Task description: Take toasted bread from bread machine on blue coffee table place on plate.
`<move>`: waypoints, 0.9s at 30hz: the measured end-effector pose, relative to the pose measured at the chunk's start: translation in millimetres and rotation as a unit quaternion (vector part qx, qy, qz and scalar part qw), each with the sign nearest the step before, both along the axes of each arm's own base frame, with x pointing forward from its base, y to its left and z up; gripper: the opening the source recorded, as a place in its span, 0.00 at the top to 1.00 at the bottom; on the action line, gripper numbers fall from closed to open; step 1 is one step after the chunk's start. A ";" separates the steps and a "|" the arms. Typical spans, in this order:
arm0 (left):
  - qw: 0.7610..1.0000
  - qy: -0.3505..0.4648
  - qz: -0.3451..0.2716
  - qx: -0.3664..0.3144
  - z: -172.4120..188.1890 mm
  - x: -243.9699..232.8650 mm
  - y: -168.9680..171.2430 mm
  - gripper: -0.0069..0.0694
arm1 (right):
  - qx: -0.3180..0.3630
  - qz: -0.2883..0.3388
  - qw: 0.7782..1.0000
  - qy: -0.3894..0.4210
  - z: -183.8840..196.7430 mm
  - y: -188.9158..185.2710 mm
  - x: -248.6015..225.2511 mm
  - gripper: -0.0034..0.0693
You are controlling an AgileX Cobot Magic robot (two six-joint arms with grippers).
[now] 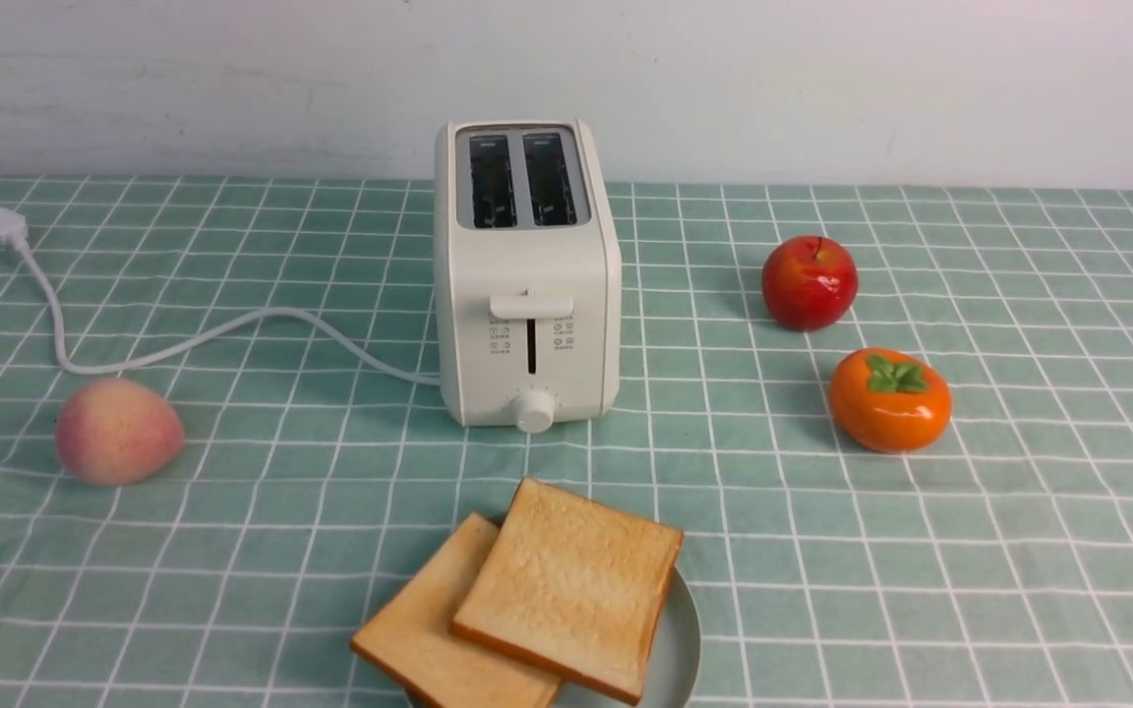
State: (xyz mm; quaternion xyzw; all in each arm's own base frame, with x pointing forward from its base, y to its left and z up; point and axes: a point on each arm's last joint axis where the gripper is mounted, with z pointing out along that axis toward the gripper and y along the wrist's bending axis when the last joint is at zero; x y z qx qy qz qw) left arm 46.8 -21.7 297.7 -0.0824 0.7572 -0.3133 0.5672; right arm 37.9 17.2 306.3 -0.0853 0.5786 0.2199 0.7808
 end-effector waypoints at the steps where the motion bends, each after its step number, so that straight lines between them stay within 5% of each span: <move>1: 1.000 0.000 0.000 0.000 0.0 0.0 0.0 0.90 | 0.000 0.000 1.000 0.000 0.0 0.0 0.0 0.92; 12: 0.998 -0.024 0.015 0.053 -12.3 0.3 3.8 0.89 | 0.001 0.000 1.000 0.000 0.1 0.0 0.0 0.90; 22: 0.979 -0.011 0.157 0.130 -94.9 4.1 19.0 0.88 | 0.000 0.000 1.000 0.000 0.1 0.0 0.0 0.89; 27: 0.974 0.042 0.164 0.152 -126.4 5.8 21.1 0.87 | 0.000 0.000 1.000 -0.001 0.2 0.0 -0.1 0.89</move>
